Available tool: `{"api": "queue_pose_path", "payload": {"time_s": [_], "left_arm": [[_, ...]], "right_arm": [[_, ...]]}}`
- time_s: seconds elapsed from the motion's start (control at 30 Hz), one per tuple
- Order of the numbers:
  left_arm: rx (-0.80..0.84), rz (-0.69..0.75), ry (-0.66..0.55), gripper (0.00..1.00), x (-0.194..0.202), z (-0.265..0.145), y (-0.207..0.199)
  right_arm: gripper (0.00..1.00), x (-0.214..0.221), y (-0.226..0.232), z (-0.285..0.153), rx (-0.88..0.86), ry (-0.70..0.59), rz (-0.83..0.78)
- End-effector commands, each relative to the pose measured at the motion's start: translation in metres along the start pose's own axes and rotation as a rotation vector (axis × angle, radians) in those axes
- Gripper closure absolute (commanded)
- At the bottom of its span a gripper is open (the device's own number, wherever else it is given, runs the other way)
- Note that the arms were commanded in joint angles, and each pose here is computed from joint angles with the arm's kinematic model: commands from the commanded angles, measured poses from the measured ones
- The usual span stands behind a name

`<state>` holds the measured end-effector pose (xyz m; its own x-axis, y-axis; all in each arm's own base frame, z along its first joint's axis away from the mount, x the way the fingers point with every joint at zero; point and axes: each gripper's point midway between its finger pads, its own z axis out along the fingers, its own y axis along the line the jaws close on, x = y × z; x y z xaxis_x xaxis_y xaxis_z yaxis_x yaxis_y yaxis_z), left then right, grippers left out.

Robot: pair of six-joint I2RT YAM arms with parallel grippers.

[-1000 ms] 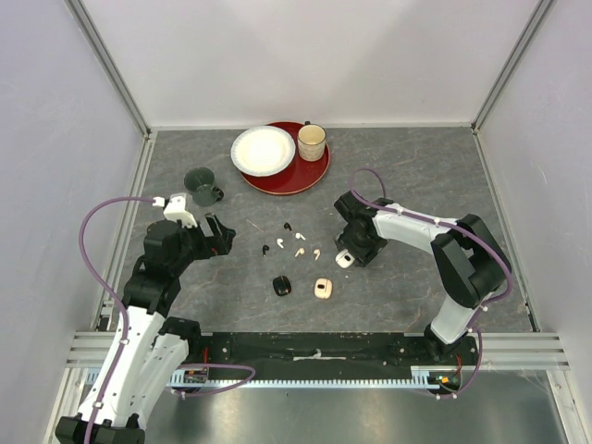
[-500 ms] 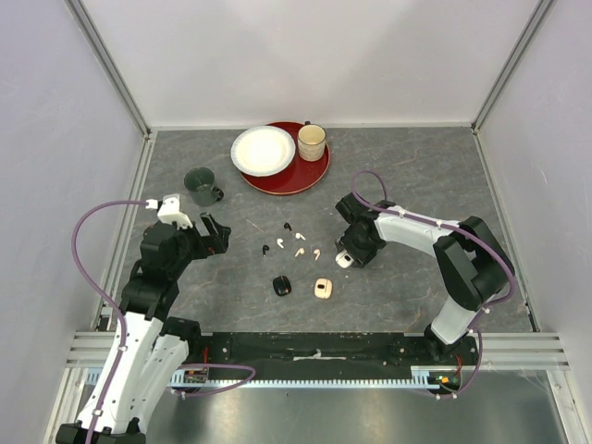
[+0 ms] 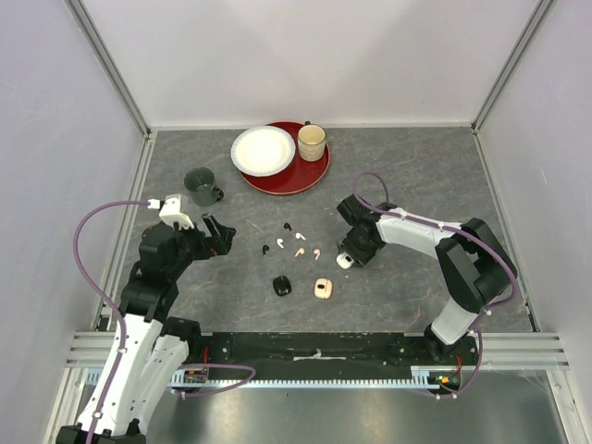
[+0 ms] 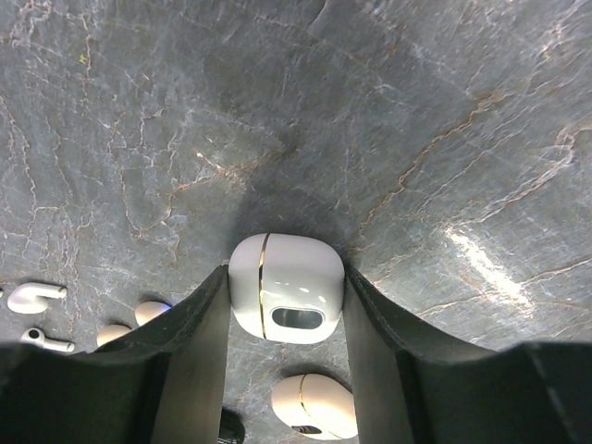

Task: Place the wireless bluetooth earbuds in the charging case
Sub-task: Pick up the charging case at the center of the board.

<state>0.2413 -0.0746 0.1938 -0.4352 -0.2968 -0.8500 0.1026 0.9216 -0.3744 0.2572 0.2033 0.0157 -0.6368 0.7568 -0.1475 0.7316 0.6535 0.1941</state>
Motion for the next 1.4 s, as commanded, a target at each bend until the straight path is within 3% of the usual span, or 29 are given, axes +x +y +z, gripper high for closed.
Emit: {"api": "queue_pose_path", "payload": {"time_s": [0.0, 0.07, 0.1, 0.13, 0.33, 0.63, 0.77, 0.93, 1.37], "left_arm": [[0.181, -0.012, -0.05, 0.0, -0.017, -0.008, -0.036], [0.26, 0.017, -0.028, 0.0, -0.012, -0.01, -0.048], [0.282, 0.017, -0.026, 0.0, -0.012, -0.011, -0.052], [0.307, 0.012, -0.017, 0.0, -0.01, -0.012, -0.056], [0.44, -0.104, -0.014, 0.0, -0.008, -0.014, -0.079], [0.521, -0.03, -0.098, 0.0, -0.032, -0.016, -0.113], [0.562, 0.028, -0.076, 0.01, -0.027, -0.013, -0.15], [0.589, 0.046, -0.08, 0.05, -0.024, -0.006, -0.189], [0.61, 0.059, -0.157, 0.07, -0.014, 0.007, -0.251]], "right_arm": [[0.75, 0.009, -0.007, 0.011, 0.001, 0.023, -0.009], [0.87, 0.011, 0.001, 0.009, -0.052, 0.034, -0.043], [0.98, 0.013, 0.008, 0.002, -0.094, 0.047, -0.055], [1.0, 0.013, 0.015, -0.001, -0.135, 0.049, -0.065], [1.0, 0.007, 0.049, -0.048, -0.42, 0.03, -0.037], [1.0, -0.01, 0.086, -0.145, -0.803, 0.024, 0.151], [1.0, -0.02, 0.093, -0.19, -0.966, 0.016, 0.213], [1.0, -0.023, 0.093, -0.219, -1.047, 0.037, 0.243], [1.0, -0.016, 0.084, -0.226, -1.054, 0.123, 0.308]]}}
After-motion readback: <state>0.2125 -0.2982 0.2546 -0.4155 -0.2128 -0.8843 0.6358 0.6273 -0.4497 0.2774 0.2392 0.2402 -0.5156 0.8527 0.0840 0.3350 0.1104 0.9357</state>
